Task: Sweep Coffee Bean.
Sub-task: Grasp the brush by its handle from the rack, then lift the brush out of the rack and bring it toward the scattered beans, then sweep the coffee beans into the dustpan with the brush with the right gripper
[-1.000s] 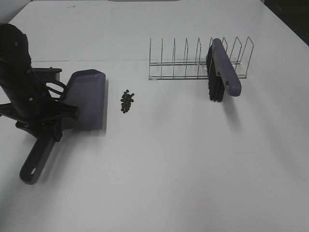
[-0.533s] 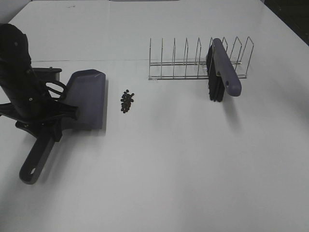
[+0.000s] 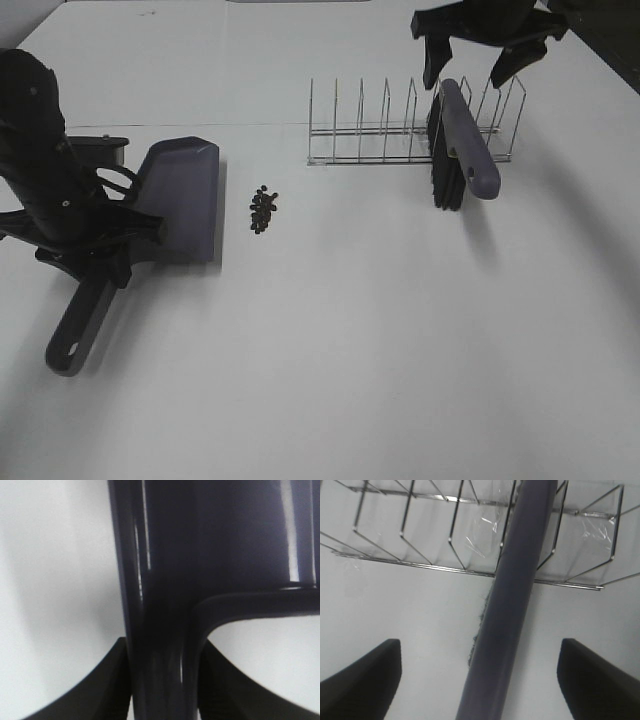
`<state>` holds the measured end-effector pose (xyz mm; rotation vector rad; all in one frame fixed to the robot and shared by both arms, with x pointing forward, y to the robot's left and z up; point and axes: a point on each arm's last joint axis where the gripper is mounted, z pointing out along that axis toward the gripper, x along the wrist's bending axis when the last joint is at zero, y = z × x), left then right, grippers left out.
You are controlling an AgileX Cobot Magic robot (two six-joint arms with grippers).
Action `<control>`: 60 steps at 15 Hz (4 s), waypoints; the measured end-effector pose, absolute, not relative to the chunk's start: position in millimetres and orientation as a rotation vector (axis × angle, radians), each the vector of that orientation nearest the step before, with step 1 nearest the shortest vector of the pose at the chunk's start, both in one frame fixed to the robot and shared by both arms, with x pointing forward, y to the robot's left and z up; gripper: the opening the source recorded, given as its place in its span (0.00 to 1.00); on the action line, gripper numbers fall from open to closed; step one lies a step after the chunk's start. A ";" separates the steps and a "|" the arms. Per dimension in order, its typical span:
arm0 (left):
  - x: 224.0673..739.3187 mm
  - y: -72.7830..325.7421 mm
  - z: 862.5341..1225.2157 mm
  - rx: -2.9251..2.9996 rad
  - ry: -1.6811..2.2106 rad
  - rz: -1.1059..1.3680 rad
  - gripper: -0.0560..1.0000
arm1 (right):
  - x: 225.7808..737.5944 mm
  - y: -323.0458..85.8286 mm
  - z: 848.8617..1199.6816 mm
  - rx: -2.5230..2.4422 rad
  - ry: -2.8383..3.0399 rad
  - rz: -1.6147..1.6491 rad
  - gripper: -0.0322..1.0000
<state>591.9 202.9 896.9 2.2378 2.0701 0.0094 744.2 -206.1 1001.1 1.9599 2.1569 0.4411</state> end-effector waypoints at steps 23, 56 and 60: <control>594.5 202.4 897.2 2.219 2.055 0.034 0.39 | 727.6 -218.4 1066.9 1.898 1.988 0.463 0.32; 591.2 176.1 868.6 2.369 2.154 0.056 0.39 | 597.6 69.6 896.1 1.352 2.686 0.113 0.32; 591.2 176.1 868.6 2.370 2.153 0.056 0.39 | 596.4 82.2 918.4 1.351 2.700 0.242 0.32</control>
